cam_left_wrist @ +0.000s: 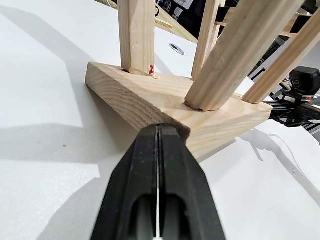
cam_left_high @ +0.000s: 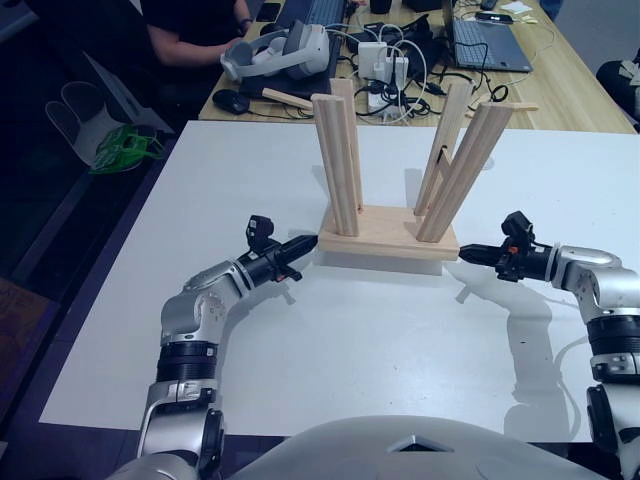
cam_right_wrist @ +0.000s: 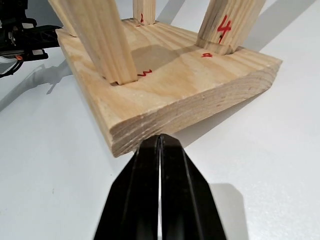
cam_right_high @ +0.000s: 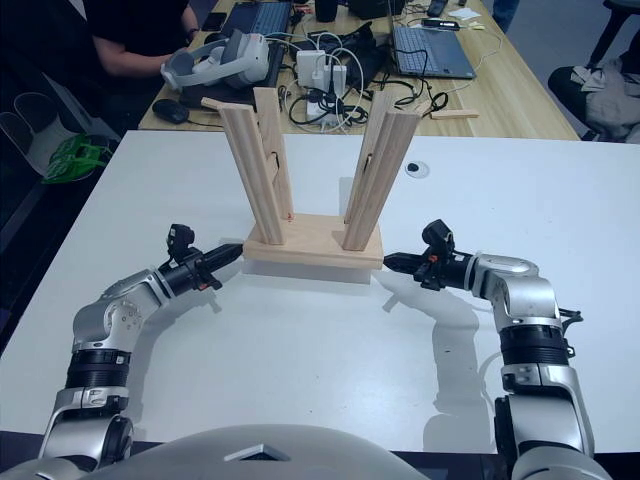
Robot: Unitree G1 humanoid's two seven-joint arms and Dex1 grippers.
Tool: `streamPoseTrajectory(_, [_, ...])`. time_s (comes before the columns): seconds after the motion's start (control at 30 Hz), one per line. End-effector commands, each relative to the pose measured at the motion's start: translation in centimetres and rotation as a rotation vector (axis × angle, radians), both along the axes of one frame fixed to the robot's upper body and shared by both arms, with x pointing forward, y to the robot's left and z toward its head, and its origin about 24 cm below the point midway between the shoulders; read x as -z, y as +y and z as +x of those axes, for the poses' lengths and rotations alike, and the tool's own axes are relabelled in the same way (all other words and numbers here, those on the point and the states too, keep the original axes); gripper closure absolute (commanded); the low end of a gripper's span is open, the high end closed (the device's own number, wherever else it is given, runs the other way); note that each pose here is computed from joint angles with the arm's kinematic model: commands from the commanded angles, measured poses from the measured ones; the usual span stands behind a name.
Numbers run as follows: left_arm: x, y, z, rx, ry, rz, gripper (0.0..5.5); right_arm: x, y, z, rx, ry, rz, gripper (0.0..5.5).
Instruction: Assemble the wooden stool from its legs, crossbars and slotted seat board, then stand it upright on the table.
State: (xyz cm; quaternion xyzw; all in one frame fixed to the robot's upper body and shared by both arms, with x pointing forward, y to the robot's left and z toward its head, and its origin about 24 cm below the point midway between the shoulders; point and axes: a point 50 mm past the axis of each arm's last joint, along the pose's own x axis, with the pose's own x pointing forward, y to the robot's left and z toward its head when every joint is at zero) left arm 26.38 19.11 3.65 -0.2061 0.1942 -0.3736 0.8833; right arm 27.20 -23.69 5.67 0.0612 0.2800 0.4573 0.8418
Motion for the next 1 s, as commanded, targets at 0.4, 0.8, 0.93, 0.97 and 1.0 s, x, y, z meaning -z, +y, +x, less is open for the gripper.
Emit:
streamPoseTrajectory(0.4, [-1.09, -1.93, 0.06, 0.095, -0.038, -0.064, 5.49, -1.99, 2.3, 0.2, -0.091, -0.07, 0.09, 5.5])
streamPoseTrajectory(0.8, [-0.25, -1.61, 0.35, 0.053, -0.01, -0.011, 5.49, -1.27, 2.09, 0.51, -0.08, -0.088, 0.0, 5.5])
streamPoseTrajectory(0.93, [-0.26, -1.57, 0.37, 0.051, -0.011, -0.008, 5.49, -1.27, 2.23, 0.44, -0.094, -0.086, 0.008, 5.5])
streamPoseTrajectory(0.97, [-0.3, -1.54, 0.36, 0.051, -0.014, -0.01, 5.49, -1.35, 2.23, 0.4, -0.096, -0.084, 0.015, 5.5])
streamPoseTrajectory(1.0, [-0.36, -1.53, 0.34, 0.053, -0.018, -0.012, 5.49, -1.43, 2.25, 0.38, -0.098, -0.082, 0.022, 5.5])
